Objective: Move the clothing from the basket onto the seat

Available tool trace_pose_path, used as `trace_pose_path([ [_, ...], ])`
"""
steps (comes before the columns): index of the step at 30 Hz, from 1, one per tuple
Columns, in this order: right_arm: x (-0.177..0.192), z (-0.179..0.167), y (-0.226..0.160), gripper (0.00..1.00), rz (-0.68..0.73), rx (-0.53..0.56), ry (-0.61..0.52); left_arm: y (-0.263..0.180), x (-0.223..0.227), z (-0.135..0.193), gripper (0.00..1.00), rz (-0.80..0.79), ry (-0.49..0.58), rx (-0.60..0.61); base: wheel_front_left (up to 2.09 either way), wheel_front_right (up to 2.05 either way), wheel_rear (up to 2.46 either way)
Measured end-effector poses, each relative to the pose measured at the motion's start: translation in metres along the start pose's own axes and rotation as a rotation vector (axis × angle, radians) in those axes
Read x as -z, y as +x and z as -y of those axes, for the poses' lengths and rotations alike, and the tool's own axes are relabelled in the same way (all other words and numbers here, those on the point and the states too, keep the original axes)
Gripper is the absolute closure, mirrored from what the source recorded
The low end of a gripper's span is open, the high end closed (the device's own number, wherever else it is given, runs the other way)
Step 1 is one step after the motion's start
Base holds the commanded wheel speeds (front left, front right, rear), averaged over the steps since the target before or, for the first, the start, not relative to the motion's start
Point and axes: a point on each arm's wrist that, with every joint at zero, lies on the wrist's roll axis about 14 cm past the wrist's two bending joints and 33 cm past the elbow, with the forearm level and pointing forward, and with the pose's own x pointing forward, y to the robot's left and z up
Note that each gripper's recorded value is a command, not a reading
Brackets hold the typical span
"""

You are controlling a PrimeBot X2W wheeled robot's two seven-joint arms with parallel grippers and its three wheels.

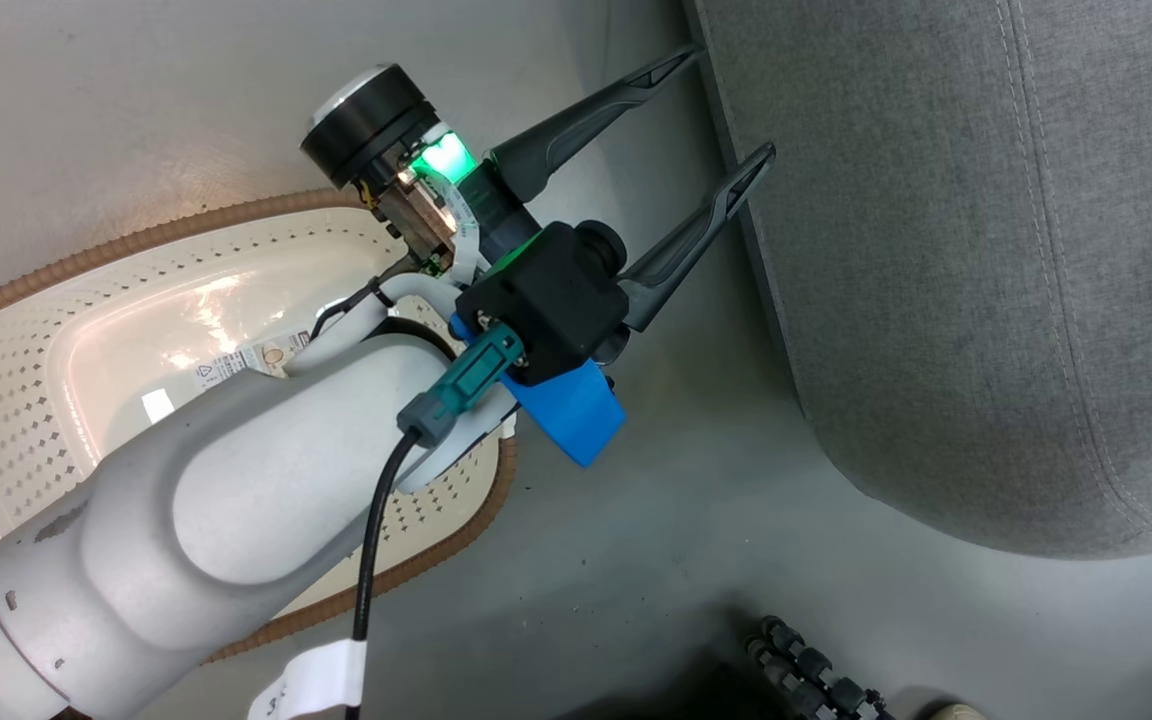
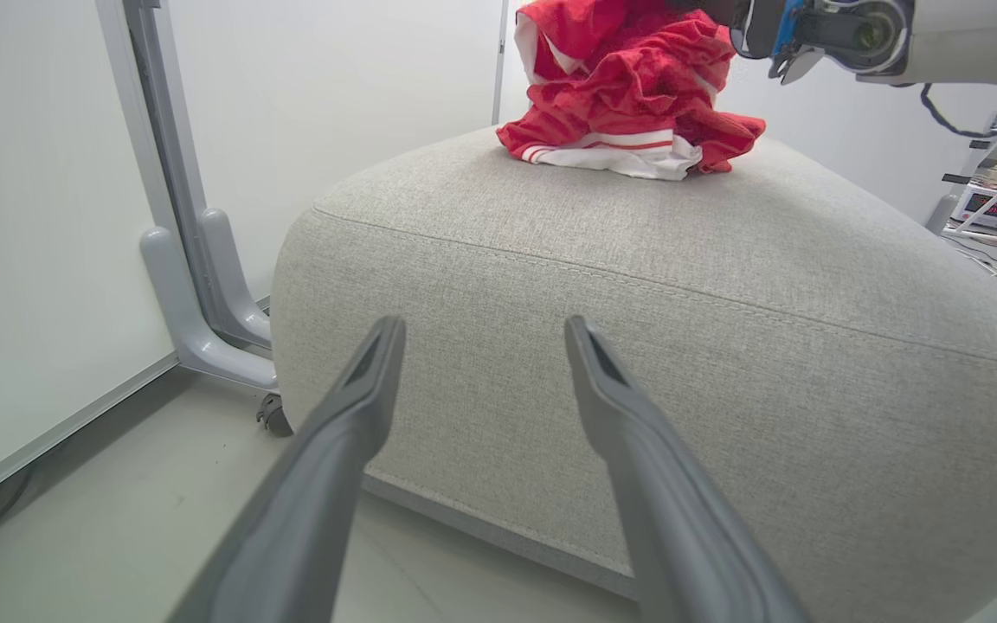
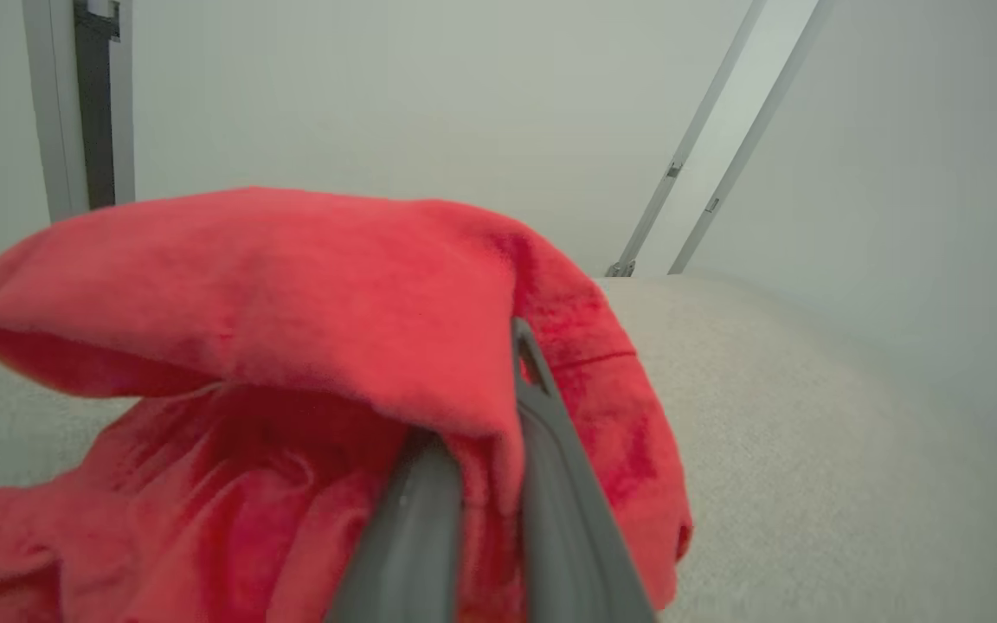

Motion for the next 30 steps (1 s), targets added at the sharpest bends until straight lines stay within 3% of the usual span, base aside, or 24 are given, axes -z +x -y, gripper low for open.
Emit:
trace_pose_path([
  [4,0.008,-0.003,-0.006,1.0,-0.021,0.004,0.016,0.0,-0.002,0.0,0.0,0.0,0.006,0.001,0.0,0.0,0.0],
  [5,0.008,-0.003,-0.008,0.8,-0.023,0.004,0.017,0.001,-0.003,0.0,0.0,0.0,0.009,-0.001,0.0,0.0,0.0],
  [6,0.008,-0.003,-0.01,0.14,-0.025,0.004,0.018,0.001,-0.004,0.0,0.0,0.002,0.012,-0.002,0.0,0.0,0.0],
  [7,0.009,-0.002,-0.012,0.0,-0.027,0.004,0.018,0.001,-0.006,0.0,0.0,0.003,0.017,-0.003,0.0,0.0,0.0],
  [17,-0.014,0.007,-0.057,0.0,0.008,-0.073,-0.061,0.0,-0.047,0.012,0.0,0.064,0.044,-0.034,0.0,0.0,0.0],
  [24,-0.052,-0.005,-0.093,0.0,0.095,-0.158,-0.001,-0.013,-0.087,0.017,0.0,0.092,0.05,-0.135,0.0,0.0,0.0],
  [30,-0.088,-0.03,-0.121,0.0,0.176,-0.268,0.072,-0.045,-0.138,0.01,0.0,0.169,0.086,-0.295,0.0,0.0,0.0],
])
